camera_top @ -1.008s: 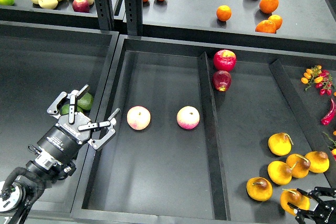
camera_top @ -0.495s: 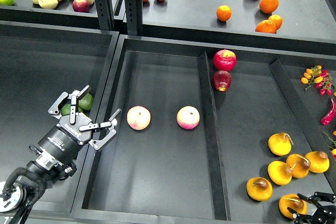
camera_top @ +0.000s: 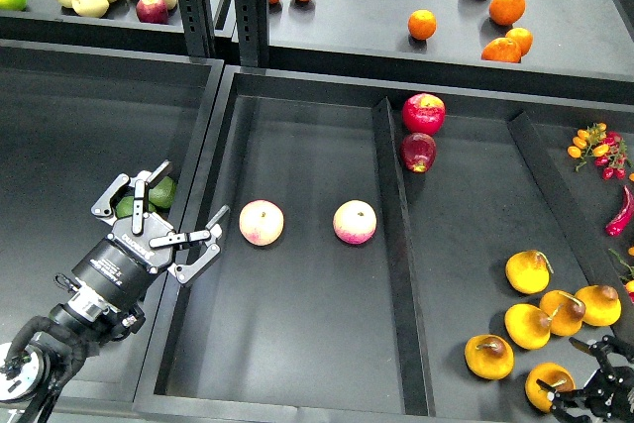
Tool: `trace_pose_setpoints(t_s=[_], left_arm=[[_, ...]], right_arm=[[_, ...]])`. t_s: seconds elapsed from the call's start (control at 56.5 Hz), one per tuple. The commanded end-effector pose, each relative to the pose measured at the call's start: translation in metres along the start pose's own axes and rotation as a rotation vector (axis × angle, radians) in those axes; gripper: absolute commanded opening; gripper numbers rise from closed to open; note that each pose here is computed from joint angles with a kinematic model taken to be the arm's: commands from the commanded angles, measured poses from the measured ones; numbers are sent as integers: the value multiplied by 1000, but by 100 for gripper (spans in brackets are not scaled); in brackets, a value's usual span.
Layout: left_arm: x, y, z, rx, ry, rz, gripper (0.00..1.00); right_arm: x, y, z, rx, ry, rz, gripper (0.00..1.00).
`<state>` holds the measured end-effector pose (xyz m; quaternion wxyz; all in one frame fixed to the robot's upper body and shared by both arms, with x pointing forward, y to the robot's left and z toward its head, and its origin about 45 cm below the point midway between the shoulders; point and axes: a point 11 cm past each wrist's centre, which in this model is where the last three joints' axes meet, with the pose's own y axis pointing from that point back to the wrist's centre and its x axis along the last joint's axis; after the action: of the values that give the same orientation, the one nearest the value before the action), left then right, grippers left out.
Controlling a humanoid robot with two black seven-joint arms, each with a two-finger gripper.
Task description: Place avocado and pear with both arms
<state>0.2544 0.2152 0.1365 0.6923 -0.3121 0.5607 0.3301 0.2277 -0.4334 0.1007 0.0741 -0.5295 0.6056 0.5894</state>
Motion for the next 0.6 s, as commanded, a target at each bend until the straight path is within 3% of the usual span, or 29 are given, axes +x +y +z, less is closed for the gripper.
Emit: trace_pose_setpoints(t_s=[0.0,0.177,0.318,0.495,0.584], left_arm=[[0,0,-1,4,1,0,99],[1,0,-4,11,4,3,99],[4,4,-8,13,13,14,99],[4,4,-9,15,15,15,99],[7,5,-8,12,13,24,99]], right_arm=[[-62,-26,-17,64,-74,-154,98],[-136,-56,-22,74,-116,-317,98],[-187,-81,5,18,-188,-441,99],[-225,-111,69,-71,-228,-507,99],[-214,-118,69,-51,-183,-459,99]])
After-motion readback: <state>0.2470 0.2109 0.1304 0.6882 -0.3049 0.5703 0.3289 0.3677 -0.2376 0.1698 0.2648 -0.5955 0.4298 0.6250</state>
